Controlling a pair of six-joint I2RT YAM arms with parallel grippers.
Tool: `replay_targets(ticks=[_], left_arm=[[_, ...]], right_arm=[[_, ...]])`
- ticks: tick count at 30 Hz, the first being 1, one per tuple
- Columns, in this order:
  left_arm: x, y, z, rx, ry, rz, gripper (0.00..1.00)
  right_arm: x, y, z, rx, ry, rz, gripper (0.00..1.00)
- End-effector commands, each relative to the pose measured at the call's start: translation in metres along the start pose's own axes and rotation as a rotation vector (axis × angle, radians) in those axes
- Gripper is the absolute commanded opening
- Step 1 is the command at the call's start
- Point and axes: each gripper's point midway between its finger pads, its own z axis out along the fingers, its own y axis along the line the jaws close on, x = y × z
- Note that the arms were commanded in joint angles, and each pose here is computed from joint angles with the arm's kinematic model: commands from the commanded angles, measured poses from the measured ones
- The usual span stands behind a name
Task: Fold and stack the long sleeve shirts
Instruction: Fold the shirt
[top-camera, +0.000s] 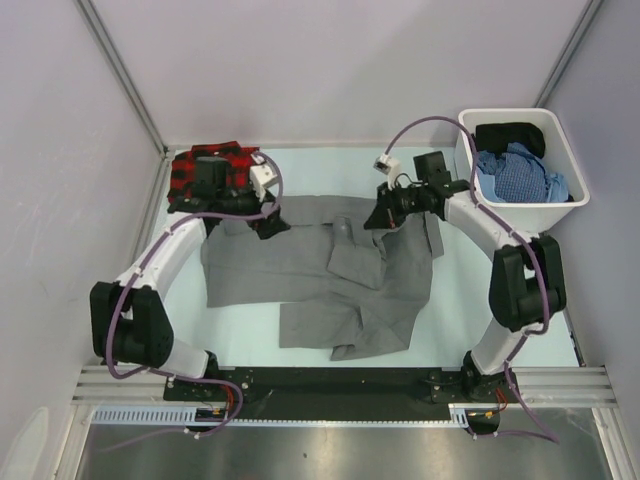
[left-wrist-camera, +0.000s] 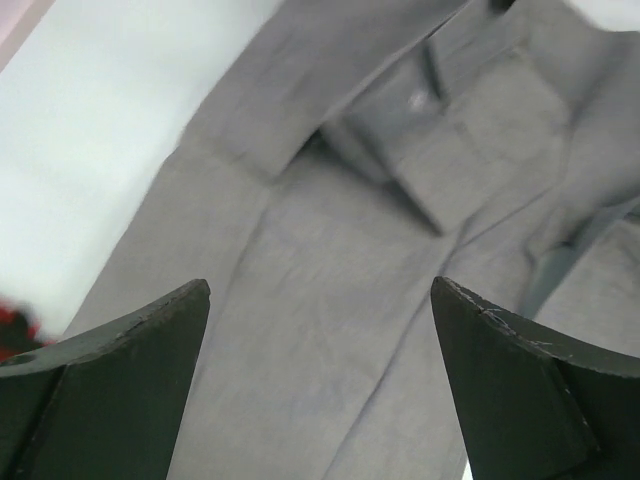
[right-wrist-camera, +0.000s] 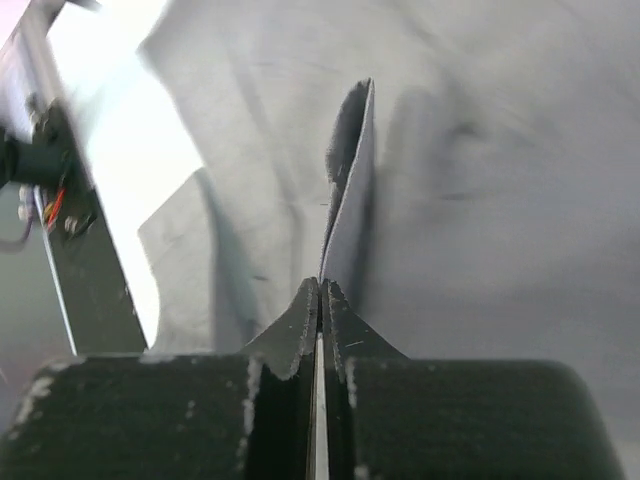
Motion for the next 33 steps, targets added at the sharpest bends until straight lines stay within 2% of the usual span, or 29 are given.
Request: replay_targets(ticks=[1, 4, 10, 16, 18, 19, 22, 23, 24, 25, 27, 28, 31, 33], left_arm=[[-0.028, -0.048, 0.023, 0.145, -0.113, 0.183, 0.98], [-0.038, -0.058, 0.048, 0.151, -0.155, 0.271, 0.98], [-0.041, -0.096, 0.095, 0.272, -0.19, 0.41, 0.98], [-0.04, -0.122, 0.122, 0.377, -0.191, 0.466, 0.97], [-0.038, -0.126, 0.128, 0.385, -0.171, 0.469, 0.94], [-0.037, -0.132, 0.129, 0.403, -0.164, 0.481, 0.9], [-0.034, -0.143, 0.119, 0.473, -0.115, 0.458, 0.49], [-0.038, -0.149, 0.112, 0.5, -0.118, 0.45, 0.22], [-0.037, -0.158, 0.098, 0.523, -0.101, 0.431, 0.09], [-0.033, -0.165, 0.09, 0.535, -0.093, 0.423, 0.01], [-0.044, -0.187, 0.066, 0.562, -0.129, 0.439, 0.0], [-0.036, -0.197, 0.06, 0.581, -0.124, 0.434, 0.0], [-0.041, -0.228, 0.043, 0.624, -0.147, 0.461, 0.0], [-0.047, -0.244, 0.039, 0.662, -0.152, 0.427, 0.0]], right_arm=[[-0.002, 0.05, -0.005, -0.088, 0.017, -0.193, 0.0], [0.001, 0.053, -0.007, -0.073, 0.024, -0.213, 0.0], [0.01, 0.054, -0.01, -0.071, 0.036, -0.225, 0.0], [0.002, 0.072, -0.017, -0.103, -0.002, -0.273, 0.0], [-0.002, 0.082, -0.019, -0.12, -0.017, -0.296, 0.0], [-0.007, 0.089, -0.024, -0.125, -0.034, -0.315, 0.0], [-0.014, 0.1, -0.032, -0.119, -0.07, -0.329, 0.0], [-0.018, 0.1, -0.034, -0.113, -0.086, -0.335, 0.0], [-0.021, 0.1, -0.039, -0.103, -0.101, -0.33, 0.0], [-0.025, 0.099, -0.041, -0.095, -0.117, -0.324, 0.01], [-0.032, 0.093, -0.049, -0.07, -0.141, -0.288, 0.12], [-0.037, 0.09, -0.051, -0.057, -0.158, -0.282, 0.29], [-0.054, 0.057, -0.061, 0.022, -0.227, -0.182, 0.52], [-0.057, 0.034, -0.053, 0.053, -0.224, -0.103, 0.52]])
